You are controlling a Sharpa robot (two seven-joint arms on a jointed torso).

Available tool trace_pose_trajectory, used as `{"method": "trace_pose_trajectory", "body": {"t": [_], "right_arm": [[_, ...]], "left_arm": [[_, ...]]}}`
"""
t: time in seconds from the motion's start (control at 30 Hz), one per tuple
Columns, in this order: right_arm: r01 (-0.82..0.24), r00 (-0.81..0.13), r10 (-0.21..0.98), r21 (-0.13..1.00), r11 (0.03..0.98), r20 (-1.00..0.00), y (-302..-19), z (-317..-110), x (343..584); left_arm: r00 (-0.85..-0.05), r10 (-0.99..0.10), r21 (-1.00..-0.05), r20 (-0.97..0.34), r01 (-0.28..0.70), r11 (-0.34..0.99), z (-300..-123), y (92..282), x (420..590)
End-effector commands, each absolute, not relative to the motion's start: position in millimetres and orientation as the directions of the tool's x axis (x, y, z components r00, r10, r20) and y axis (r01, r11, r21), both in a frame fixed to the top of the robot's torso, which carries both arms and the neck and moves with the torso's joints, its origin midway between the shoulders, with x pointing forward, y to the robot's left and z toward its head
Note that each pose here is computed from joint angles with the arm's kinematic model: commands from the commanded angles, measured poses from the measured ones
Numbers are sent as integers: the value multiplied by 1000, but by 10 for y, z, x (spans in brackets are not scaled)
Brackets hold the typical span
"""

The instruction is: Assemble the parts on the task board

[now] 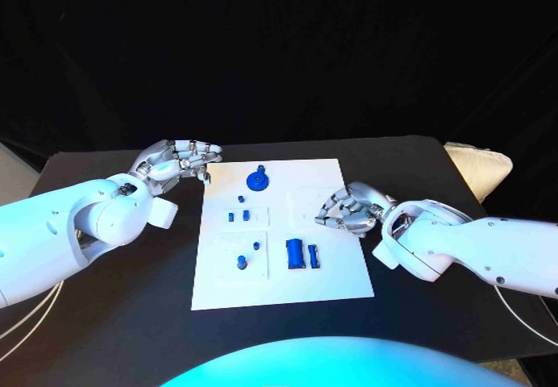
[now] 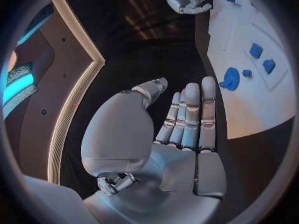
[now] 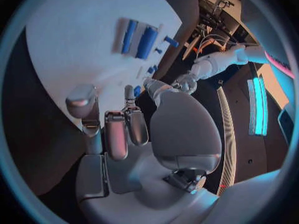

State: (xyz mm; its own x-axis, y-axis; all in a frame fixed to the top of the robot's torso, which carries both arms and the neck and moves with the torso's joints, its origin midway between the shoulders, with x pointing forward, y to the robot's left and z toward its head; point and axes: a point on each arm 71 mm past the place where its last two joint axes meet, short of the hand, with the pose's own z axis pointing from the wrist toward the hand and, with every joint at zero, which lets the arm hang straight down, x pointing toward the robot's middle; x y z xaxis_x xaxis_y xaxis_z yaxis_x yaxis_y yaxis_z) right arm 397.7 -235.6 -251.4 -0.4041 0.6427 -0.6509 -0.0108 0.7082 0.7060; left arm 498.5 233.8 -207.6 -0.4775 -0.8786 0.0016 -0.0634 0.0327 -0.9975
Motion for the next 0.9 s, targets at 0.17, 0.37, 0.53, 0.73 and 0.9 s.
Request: {"method": "trace_pose_trajectory", "body": {"t": [0.17, 0.37, 0.53, 0.73, 0.9], "right_arm": [[8, -299, 875, 916, 400, -380, -2505, -2391, 4446], [-6, -254, 921, 953, 304, -296, -2543, -2385, 4775], [-29, -215, 940, 964, 265, -265, -2578, -2385, 4986], [-48, -186, 950, 968, 248, -252, -2609, -2381, 5117], [-19, -160, 940, 953, 302, -301, -2621, -2400, 5128]], "left_arm": [[-352, -929, -993, 114, -36, -108, -2100, 2395, 5051], [-270, -953, -990, 139, -14, -140, -2158, 2460, 5129], [-241, -963, -991, 123, 14, -130, -2188, 2479, 5189], [-228, -967, -992, 111, 28, -121, -2213, 2472, 5238], [-247, -964, -995, 102, -6, -104, -2245, 2454, 5235]]}}
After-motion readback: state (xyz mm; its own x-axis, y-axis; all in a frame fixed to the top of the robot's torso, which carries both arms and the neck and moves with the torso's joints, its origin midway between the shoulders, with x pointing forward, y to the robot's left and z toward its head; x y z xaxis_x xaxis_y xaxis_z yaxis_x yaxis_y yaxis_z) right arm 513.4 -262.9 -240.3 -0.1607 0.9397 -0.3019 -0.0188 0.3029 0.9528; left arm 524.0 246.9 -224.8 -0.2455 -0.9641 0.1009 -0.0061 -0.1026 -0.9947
